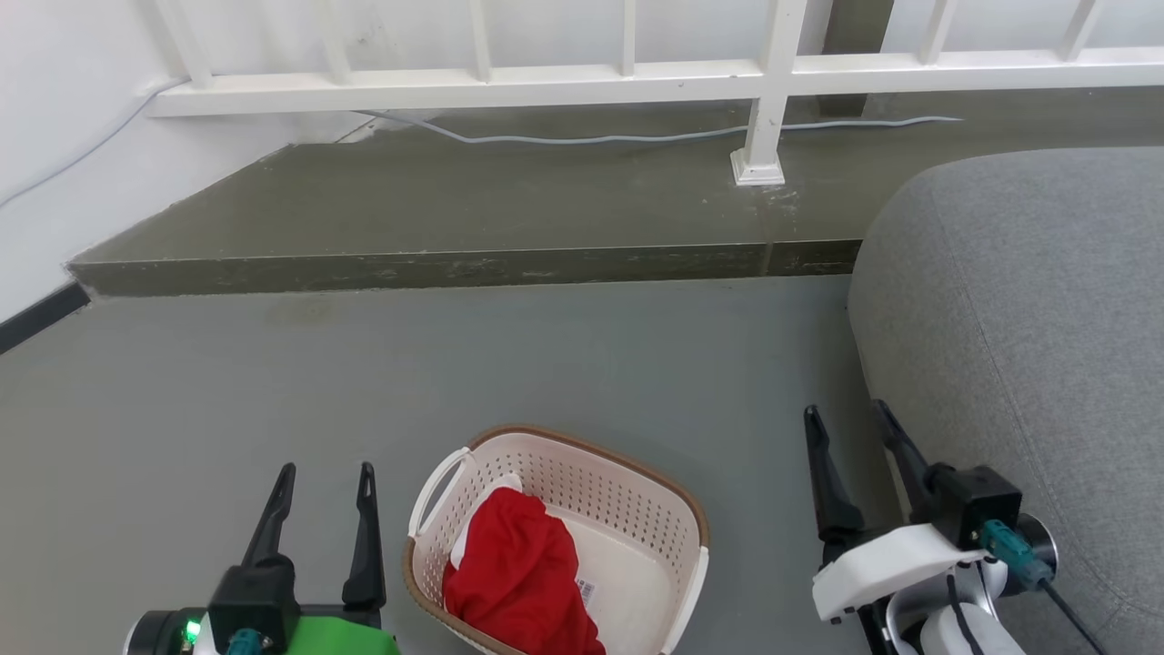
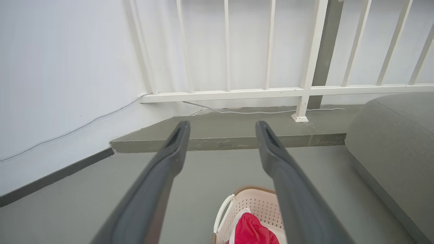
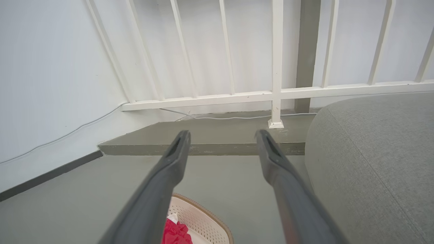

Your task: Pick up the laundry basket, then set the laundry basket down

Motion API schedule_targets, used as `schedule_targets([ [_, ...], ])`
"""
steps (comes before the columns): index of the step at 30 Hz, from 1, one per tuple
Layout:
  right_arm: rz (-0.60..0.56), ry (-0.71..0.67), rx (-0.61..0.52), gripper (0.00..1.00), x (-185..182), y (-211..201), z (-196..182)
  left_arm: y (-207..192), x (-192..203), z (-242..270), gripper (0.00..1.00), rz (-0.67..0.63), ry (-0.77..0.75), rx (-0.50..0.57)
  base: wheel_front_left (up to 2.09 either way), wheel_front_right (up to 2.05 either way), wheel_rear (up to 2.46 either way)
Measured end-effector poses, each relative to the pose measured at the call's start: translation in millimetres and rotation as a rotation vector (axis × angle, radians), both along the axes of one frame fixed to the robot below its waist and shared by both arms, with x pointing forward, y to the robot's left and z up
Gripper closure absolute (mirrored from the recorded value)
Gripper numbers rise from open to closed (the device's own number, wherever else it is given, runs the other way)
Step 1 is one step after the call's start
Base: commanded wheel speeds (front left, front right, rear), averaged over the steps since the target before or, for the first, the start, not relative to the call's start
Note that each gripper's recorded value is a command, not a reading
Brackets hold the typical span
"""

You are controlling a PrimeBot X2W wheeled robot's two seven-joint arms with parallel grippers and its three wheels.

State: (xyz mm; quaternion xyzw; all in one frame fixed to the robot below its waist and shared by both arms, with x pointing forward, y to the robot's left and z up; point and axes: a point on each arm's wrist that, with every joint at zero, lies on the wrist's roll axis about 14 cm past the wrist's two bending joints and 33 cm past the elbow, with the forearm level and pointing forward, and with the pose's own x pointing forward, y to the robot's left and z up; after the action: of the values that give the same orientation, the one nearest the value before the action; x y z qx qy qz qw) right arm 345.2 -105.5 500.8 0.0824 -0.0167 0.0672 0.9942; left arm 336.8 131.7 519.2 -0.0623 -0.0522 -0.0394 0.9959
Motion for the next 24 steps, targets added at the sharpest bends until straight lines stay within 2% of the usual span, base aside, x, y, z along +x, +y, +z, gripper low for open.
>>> schedule_targets([
  [24, 0.014, -0.015, -0.024, 0.00, -2.1, 4.5, 1.9, -0.8, -2.1, -0.7, 0.00, 0.000, -0.003, 0.011, 0.00, 0.00, 0.00],
])
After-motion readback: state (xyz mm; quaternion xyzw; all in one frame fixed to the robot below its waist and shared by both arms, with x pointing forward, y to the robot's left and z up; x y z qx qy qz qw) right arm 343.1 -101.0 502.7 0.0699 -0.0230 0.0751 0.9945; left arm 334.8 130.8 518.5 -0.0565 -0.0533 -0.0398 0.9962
